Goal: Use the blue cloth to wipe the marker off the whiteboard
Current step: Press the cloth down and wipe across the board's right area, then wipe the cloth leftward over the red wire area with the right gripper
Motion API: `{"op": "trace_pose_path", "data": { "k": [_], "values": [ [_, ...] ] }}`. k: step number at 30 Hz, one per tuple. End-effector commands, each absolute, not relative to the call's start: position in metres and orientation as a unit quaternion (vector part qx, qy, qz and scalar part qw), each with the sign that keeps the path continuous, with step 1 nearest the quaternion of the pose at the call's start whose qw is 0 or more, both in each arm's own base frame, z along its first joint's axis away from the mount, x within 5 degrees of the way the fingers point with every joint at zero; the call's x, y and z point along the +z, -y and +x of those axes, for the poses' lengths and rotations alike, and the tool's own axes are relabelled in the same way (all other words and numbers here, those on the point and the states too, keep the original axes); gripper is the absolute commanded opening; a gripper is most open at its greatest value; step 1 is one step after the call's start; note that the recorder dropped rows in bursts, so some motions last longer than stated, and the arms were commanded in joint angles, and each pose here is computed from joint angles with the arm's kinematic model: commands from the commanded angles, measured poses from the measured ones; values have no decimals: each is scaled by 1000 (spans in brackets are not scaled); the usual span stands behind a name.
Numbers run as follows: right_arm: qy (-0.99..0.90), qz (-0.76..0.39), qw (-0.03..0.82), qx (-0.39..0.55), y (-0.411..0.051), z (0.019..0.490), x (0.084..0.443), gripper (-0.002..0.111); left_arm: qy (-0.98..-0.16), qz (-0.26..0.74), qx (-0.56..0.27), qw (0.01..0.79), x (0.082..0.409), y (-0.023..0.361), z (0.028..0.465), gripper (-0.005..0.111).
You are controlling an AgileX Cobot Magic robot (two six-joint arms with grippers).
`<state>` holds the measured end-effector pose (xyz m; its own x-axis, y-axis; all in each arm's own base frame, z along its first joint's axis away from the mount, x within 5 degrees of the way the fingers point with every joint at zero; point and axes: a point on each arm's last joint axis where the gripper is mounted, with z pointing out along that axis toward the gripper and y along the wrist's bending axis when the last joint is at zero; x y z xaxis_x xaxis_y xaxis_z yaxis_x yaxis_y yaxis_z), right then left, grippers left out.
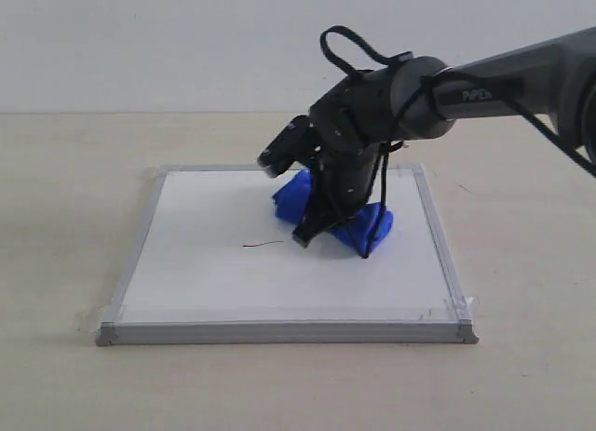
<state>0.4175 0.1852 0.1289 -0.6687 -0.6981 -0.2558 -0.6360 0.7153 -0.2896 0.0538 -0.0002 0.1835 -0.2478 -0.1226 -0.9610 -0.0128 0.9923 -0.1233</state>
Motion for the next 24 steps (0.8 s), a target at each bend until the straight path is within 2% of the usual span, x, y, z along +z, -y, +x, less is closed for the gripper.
{"op": "trace_pose_path", "data": {
  "k": [1,10,14,20,24],
  "values": [
    [-930,-324,120,-126,-157,419,114,0,-786,-48,-49,615,183,0,54,4],
    [-863,-490,89,88,-239,374,112,0,-786,-48,-49,615,183,0,54,4],
    [-875,-472,101,35,-224,387,114,0,-786,-48,-49,615,183,0,54,4],
    [-925,-332,113,-146,-148,424,117,0,-786,-48,-49,615,183,0,54,4],
    [-934,-319,103,-126,-146,423,116,0,-786,-48,-49,615,183,0,54,4]
  ]
}}
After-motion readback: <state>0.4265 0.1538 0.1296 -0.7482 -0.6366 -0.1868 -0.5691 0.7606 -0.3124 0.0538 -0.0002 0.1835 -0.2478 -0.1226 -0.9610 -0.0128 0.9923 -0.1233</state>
